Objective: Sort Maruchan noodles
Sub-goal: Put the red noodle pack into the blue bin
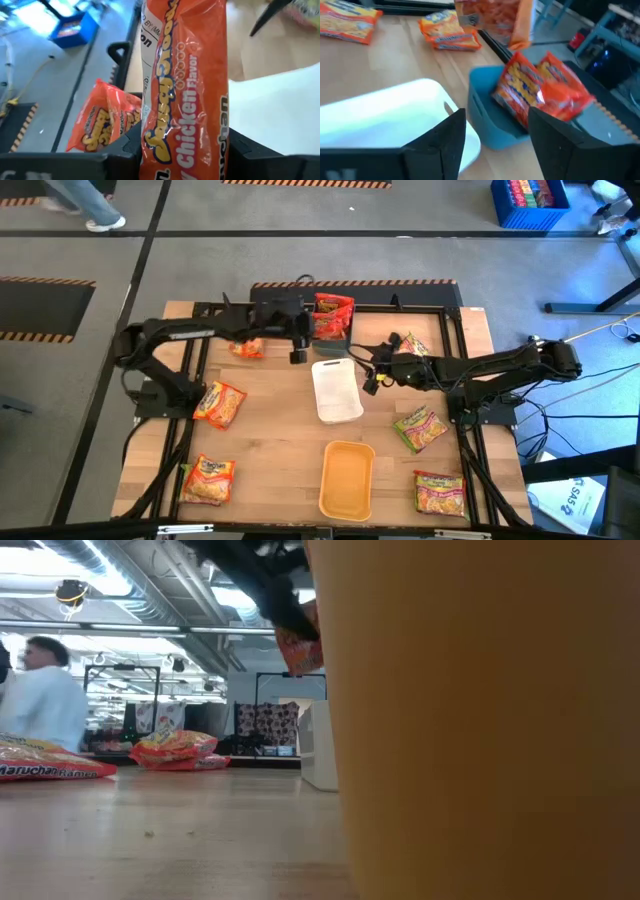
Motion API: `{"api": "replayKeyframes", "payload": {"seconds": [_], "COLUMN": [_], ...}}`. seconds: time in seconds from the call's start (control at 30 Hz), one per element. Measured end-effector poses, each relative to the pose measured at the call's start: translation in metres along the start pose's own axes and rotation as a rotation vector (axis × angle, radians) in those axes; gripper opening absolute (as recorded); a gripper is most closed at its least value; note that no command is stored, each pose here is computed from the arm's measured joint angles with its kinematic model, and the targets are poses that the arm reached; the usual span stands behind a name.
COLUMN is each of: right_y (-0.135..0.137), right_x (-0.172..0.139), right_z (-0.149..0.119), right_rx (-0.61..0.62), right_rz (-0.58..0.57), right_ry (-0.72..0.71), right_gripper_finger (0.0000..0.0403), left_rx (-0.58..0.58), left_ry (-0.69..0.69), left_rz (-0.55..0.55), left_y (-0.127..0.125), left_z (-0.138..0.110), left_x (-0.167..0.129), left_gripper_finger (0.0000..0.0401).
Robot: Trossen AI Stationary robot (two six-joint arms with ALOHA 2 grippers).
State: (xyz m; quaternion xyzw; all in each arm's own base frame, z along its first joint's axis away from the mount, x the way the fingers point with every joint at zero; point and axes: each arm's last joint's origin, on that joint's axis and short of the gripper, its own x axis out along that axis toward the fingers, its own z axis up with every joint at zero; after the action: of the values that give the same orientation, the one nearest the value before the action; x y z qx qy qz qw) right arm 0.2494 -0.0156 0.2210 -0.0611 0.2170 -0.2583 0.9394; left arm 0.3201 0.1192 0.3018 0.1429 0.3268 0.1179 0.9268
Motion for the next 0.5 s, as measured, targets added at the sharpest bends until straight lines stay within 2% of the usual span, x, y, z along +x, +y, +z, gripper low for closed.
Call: {"api": "replayKeyframes", "payload": {"seconds": [0.13, 0.27, 0.5], "right_y": [0.001, 0.001, 0.001], "right_x": [0.000, 0.001, 0.001], "right_z": [-0.008, -0.014, -0.015], "right_rx": [0.008, 0.022, 0.015], "right_rz": [0.006, 0.005, -0.003], "right_ry": [0.007, 0.020, 0.033], "right_gripper_finger": [0.0177, 0.0170, 0.0170], "left_rx": [0.011, -0.027, -0.067], "left_ry": [0.037, 0.055, 0.195], "left_rz": [0.010, -0.031, -0.104], "left_y": [0.028, 0.050, 0.059], "left_z": [0.001, -0.007, -0.044], "left_x": [0.036, 0.068, 0.110], "left_gripper_finger": [0.0141, 0.0141, 0.0141]}}
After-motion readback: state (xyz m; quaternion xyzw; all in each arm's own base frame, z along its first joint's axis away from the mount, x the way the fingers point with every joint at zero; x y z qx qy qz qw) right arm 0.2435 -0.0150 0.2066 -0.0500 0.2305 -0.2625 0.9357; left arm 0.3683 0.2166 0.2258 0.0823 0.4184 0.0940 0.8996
